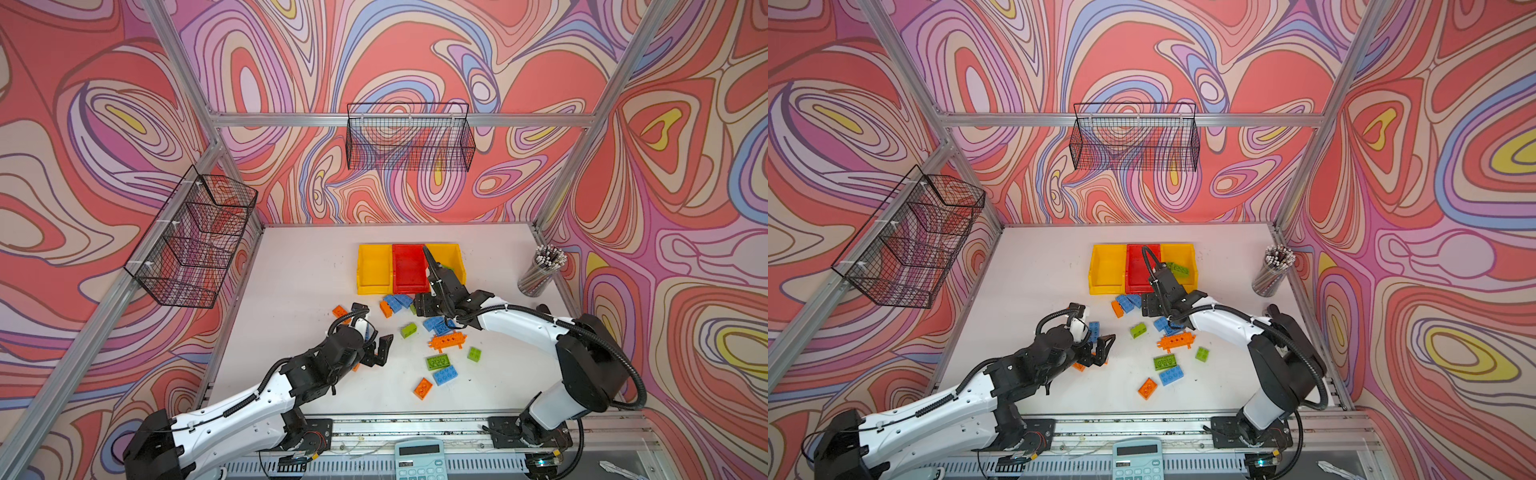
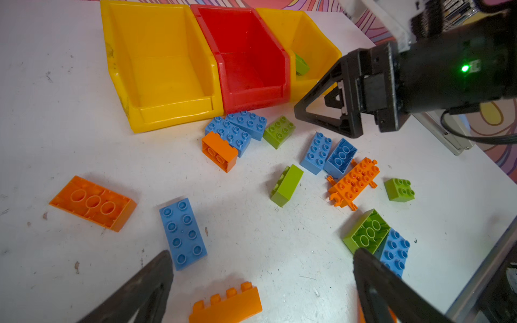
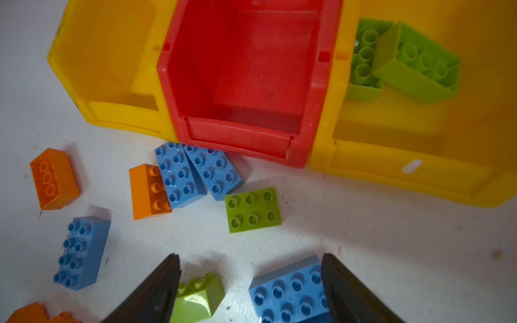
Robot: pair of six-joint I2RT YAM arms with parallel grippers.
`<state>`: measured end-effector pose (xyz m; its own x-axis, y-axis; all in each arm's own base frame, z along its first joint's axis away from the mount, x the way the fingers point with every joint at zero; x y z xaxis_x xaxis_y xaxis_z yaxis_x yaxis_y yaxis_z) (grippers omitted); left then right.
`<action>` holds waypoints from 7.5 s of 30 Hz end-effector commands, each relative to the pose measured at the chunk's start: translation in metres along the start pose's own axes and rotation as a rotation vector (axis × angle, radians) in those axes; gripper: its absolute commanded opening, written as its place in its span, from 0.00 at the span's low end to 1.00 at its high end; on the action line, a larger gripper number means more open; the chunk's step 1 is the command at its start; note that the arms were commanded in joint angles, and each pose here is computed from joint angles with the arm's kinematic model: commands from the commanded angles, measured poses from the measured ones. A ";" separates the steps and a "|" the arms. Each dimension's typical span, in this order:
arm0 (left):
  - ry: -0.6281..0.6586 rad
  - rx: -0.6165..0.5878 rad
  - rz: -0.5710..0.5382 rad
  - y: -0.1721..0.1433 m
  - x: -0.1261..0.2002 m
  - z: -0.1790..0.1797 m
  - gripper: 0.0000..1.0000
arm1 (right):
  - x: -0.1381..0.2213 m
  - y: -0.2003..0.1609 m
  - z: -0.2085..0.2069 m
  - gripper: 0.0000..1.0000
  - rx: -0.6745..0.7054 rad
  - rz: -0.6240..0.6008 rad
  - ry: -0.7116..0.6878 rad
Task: Sort the legos into containers by color
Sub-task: Pick up the lego from the center of the table, then place the lego in the container, then pick up the lego from the bottom-right of the table, then place the lego in the container, then pick up the lego from the center of the table.
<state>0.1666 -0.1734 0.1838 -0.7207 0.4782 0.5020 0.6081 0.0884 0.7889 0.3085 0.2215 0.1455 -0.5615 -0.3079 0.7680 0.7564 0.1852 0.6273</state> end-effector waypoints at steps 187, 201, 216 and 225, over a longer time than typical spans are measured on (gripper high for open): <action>0.071 -0.279 0.232 -0.006 -0.085 -0.033 1.00 | 0.073 0.050 -0.093 0.97 -0.191 -0.192 -0.061; 0.029 -0.394 0.336 -0.022 -0.131 -0.047 0.99 | 0.127 -0.025 -0.089 0.98 -0.241 -0.178 -0.019; 0.025 -0.288 0.419 -0.030 -0.159 -0.026 0.54 | 0.135 -0.036 -0.092 0.98 -0.248 -0.184 -0.042; 0.015 -0.287 0.427 -0.033 -0.160 -0.025 0.29 | 0.136 -0.036 -0.093 0.98 -0.250 -0.181 -0.052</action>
<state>0.2514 -0.2716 0.0857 -0.4392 0.3886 0.8100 0.7363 -0.3609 0.5724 0.2392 0.0892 0.2186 -0.7109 -0.2850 0.6430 0.6892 -0.1003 0.7176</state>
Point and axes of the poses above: each gripper's point midway between its finger pads, its own x axis back along the fingers, its own z axis along the line the jaws close on, y = z × x, the point moved 7 cm from there along x, back along the fingers, and after that the axes turned 6 degrees about x, right-handed, at the moved point
